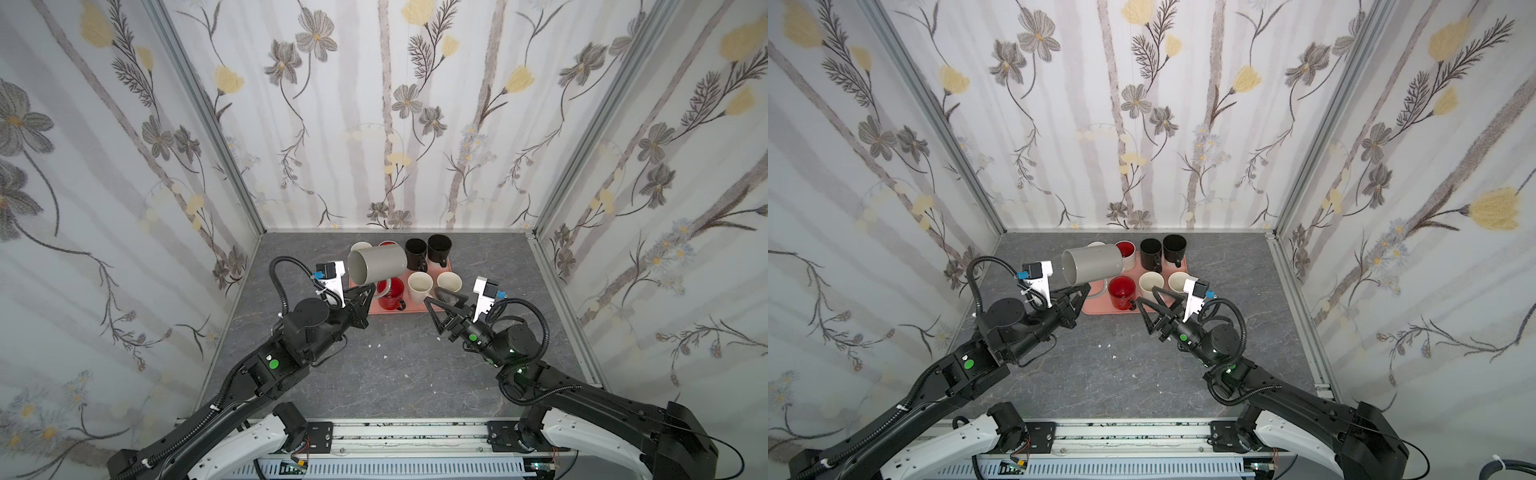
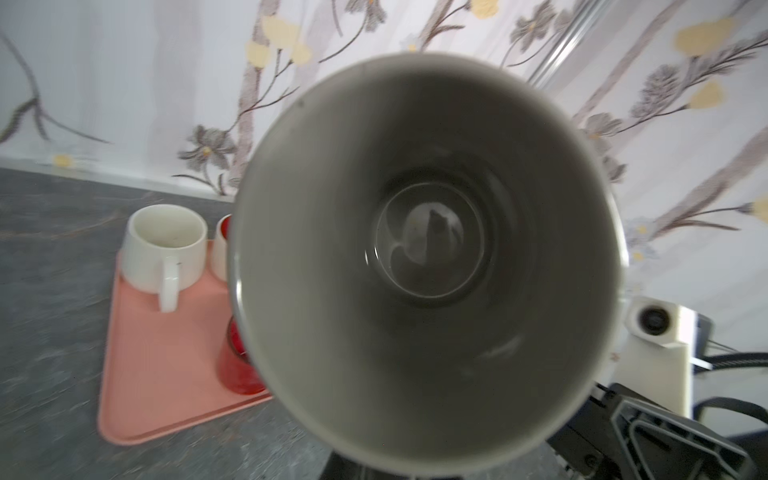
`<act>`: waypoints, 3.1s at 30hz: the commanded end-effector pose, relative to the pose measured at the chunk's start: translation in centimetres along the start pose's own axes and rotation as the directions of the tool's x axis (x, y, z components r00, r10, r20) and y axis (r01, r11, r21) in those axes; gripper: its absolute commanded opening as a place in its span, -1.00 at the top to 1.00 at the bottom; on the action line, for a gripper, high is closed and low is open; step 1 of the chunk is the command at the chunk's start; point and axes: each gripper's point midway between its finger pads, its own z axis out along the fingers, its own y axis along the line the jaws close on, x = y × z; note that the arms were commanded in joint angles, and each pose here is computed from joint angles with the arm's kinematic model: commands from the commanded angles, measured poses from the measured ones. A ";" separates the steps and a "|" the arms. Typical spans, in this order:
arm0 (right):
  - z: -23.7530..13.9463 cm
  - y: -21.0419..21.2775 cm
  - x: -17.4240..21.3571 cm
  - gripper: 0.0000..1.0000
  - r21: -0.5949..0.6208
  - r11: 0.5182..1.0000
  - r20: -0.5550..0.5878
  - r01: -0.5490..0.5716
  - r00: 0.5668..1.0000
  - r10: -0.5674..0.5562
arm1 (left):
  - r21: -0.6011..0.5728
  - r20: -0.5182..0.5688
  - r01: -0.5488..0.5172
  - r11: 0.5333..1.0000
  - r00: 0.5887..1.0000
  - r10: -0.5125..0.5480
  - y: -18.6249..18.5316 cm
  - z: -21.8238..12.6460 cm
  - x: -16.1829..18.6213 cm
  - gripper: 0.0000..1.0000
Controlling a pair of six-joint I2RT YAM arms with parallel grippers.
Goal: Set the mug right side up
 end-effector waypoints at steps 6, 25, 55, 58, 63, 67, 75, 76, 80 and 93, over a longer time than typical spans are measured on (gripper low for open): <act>-1.7 -4.3 1.2 -0.64 0.209 0.975 -0.046 0.073 0.997 -0.065 | -0.424 -0.226 -0.199 0.883 0.968 0.110 7.6 2.3 3.4 1.00; -4.9 -5.6 -0.5 -0.69 0.272 0.959 0.016 0.080 0.996 -0.088 | -0.588 -0.430 -0.376 0.716 0.895 0.117 16.0 9.7 8.1 1.00; -6.5 -8.0 -1.4 -0.95 0.365 0.927 0.047 0.085 0.993 -0.109 | -0.607 -0.389 -0.310 0.731 0.919 0.067 16.3 9.2 8.6 -0.44; -6.6 -8.5 -1.7 -0.99 0.402 0.910 0.043 0.099 0.991 -0.127 | -0.583 -0.258 -0.223 0.781 0.963 0.083 14.4 8.1 5.3 -0.89; -7.3 -9.4 -2.9 -0.99 0.485 0.866 0.058 0.119 0.984 -0.167 | -0.565 -0.046 -0.151 0.811 0.987 0.152 12.7 5.6 0.2 -1.00; -8.5 -11.0 -4.0 -1.00 0.596 0.798 0.088 0.096 0.979 -0.184 | -0.617 0.079 -0.117 0.778 0.975 0.209 13.3 3.8 -2.7 -1.00; -10.5 -13.0 -5.1 -0.99 0.718 0.691 0.121 0.081 0.964 -0.239 | -0.653 0.123 -0.112 0.749 0.960 0.251 16.3 3.7 -6.3 -1.00; -10.7 -13.2 -5.3 -0.99 0.727 0.682 0.128 0.075 0.962 -0.242 | -0.681 0.116 -0.115 0.723 0.958 0.261 17.7 3.6 -6.6 -1.00; -11.1 -13.3 -5.4 -0.99 0.737 0.672 0.131 0.080 0.957 -0.258 | -0.758 0.125 -0.104 0.644 0.946 0.300 23.1 3.0 -6.9 -1.00; -12.4 -14.5 -5.5 -0.99 0.778 0.625 0.150 0.063 0.948 -0.282 | -0.789 0.097 -0.117 0.603 0.945 0.311 34.2 4.1 1.2 -1.00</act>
